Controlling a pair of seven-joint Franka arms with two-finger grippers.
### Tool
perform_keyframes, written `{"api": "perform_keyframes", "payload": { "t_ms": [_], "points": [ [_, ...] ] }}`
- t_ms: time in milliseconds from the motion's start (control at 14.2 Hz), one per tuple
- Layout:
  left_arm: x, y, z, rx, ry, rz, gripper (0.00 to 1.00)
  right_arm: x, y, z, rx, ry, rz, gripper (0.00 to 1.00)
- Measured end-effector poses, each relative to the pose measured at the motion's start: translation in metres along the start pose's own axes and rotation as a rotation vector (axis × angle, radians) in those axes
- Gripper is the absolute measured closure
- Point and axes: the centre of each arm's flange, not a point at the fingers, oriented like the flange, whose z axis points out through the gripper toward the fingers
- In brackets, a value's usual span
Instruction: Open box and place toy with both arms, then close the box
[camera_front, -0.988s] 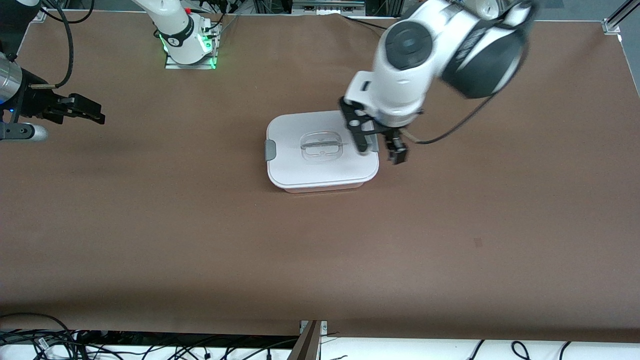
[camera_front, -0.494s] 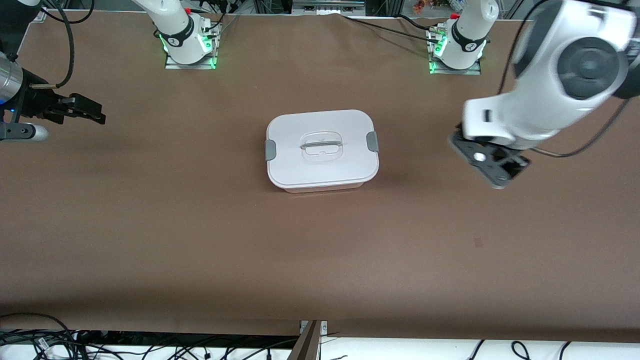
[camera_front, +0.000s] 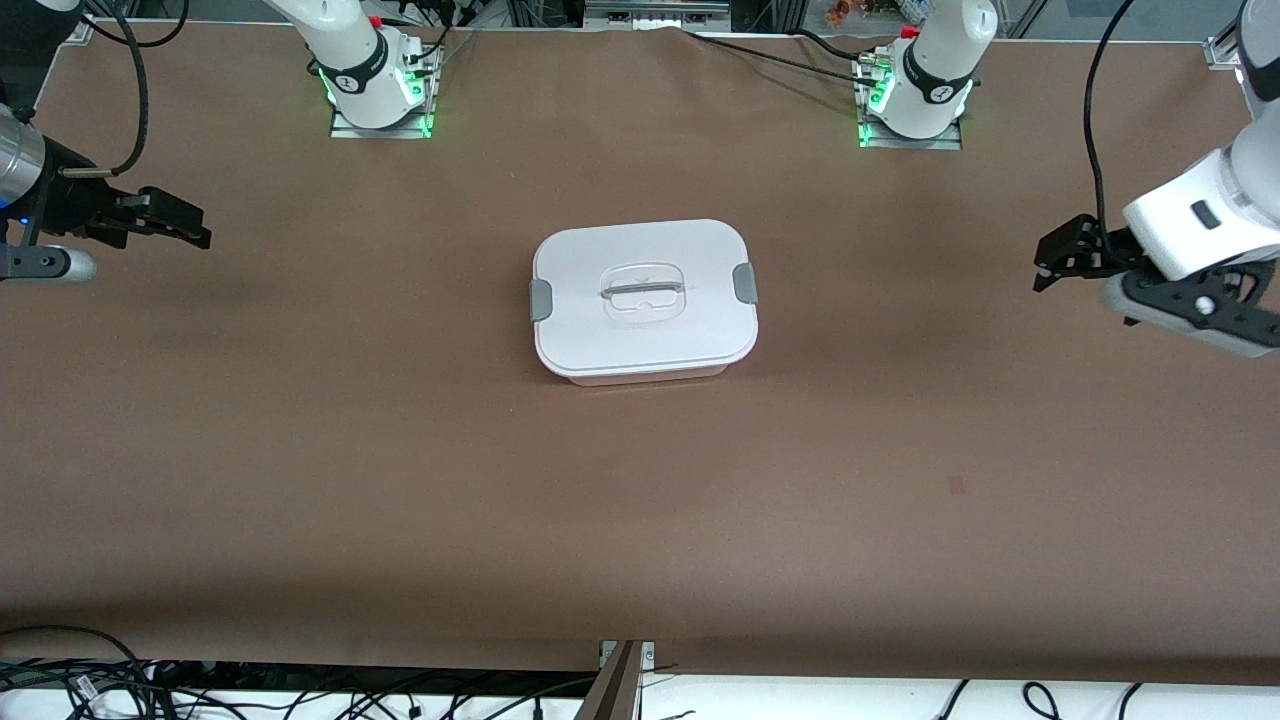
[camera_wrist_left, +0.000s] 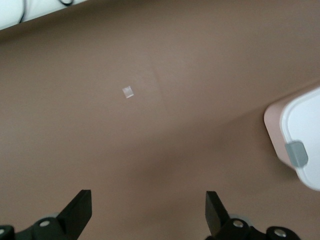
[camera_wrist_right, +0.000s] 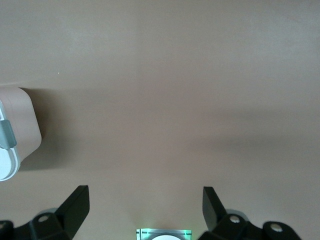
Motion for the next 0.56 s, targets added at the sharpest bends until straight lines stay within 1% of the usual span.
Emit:
{"api": "perform_keyframes", "payload": {
  "t_ms": [71,141,282,565],
  "points": [
    [-0.01,-0.004,0.002,0.01,0.028,-0.056,0.0,0.0,0.0,0.0,0.0,0.0,0.0,0.0],
    [-0.021,-0.008,0.006,0.016,0.038,-0.102,0.0,0.0,0.0,0.0,0.0,0.0,0.0,0.0],
    [-0.039,-0.01,0.012,0.019,0.032,-0.171,0.0,0.0,0.0,0.0,0.0,0.0,0.0,0.0],
    [-0.046,-0.005,0.016,0.019,0.013,-0.18,0.0,0.0,0.0,0.0,0.0,0.0,0.0,0.0]
  ]
}}
